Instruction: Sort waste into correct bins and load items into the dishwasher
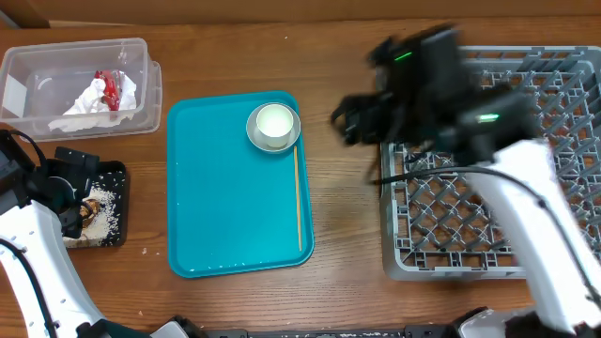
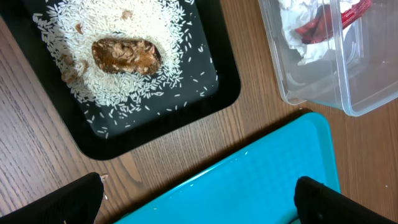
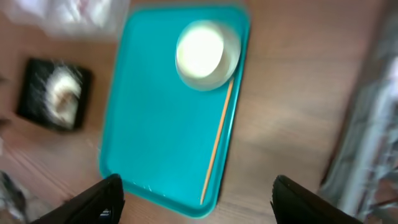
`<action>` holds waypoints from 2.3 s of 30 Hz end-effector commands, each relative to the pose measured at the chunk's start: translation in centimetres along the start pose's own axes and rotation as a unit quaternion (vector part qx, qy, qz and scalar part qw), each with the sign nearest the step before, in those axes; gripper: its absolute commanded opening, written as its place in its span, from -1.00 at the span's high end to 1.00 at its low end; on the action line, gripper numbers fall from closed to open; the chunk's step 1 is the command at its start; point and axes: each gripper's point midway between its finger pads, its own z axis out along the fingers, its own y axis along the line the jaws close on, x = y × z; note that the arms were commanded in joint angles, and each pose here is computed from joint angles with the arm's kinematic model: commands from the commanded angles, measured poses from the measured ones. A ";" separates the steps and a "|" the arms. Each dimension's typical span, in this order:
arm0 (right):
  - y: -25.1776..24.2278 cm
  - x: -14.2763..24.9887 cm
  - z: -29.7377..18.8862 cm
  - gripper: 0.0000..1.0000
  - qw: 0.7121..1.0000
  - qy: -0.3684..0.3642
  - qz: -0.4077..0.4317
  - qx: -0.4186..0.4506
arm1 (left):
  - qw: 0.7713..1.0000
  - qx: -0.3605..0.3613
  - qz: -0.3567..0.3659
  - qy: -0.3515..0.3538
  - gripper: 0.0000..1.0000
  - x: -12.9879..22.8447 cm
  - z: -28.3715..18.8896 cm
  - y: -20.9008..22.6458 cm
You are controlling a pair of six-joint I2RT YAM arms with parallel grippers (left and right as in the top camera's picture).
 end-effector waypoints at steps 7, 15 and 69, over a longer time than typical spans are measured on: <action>1.8 9.4 14.4 -0.35 0.986 0.101 -0.037 0.131 | 1.000 -0.004 -0.006 -0.002 -1.00 0.0 0.1 0.1; 1.0 13.0 21.3 -0.34 0.972 0.136 -0.056 0.186 | 1.000 -0.004 -0.006 -0.002 -1.00 0.0 0.1 0.1; -6.9 4.7 -0.9 0.92 0.955 0.095 0.059 0.275 | 1.000 -0.004 -0.006 -0.002 -1.00 0.0 0.1 0.1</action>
